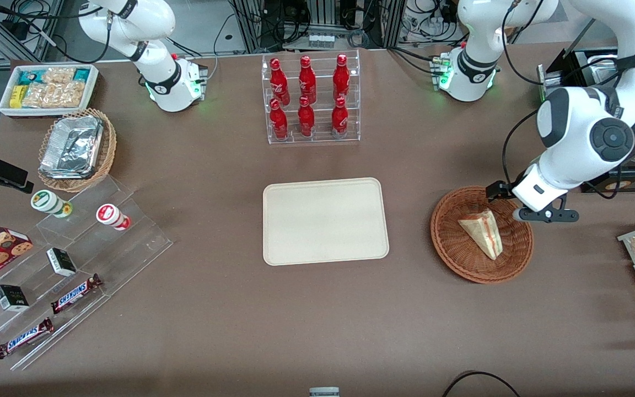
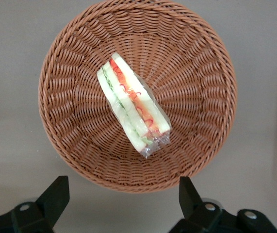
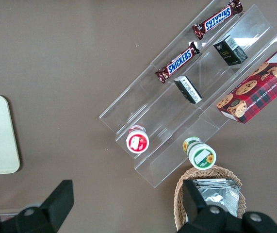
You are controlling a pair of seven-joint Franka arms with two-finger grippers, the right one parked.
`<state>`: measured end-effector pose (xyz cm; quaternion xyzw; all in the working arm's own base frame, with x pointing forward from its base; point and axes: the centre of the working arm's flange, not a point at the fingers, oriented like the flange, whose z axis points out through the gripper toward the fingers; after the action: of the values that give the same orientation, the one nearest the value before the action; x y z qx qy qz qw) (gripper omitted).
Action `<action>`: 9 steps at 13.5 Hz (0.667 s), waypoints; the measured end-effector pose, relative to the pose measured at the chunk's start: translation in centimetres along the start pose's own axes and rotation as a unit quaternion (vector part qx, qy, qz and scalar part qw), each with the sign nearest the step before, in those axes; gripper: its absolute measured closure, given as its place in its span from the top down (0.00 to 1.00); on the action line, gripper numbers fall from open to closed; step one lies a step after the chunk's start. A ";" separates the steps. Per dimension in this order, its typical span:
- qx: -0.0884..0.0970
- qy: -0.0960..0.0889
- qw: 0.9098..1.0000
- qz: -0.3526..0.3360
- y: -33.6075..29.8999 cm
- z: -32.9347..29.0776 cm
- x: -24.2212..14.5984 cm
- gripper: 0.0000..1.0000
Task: Place sandwich from basket to tray
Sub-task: 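Move the left gripper over the wrapped sandwich in the wicker basket, then lower the left gripper and close it on the wrapped sandwich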
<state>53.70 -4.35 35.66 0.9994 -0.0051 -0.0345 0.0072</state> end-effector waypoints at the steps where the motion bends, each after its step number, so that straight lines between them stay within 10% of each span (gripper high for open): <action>1: -0.002 0.004 0.999 -0.034 0.0 0.5 0.2 1.00; 9: -0.024 0.033 0.922 -0.384 1.3 4.3 2.1 1.00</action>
<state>55.50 -5.75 31.20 0.9247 0.3803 -0.0022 0.0174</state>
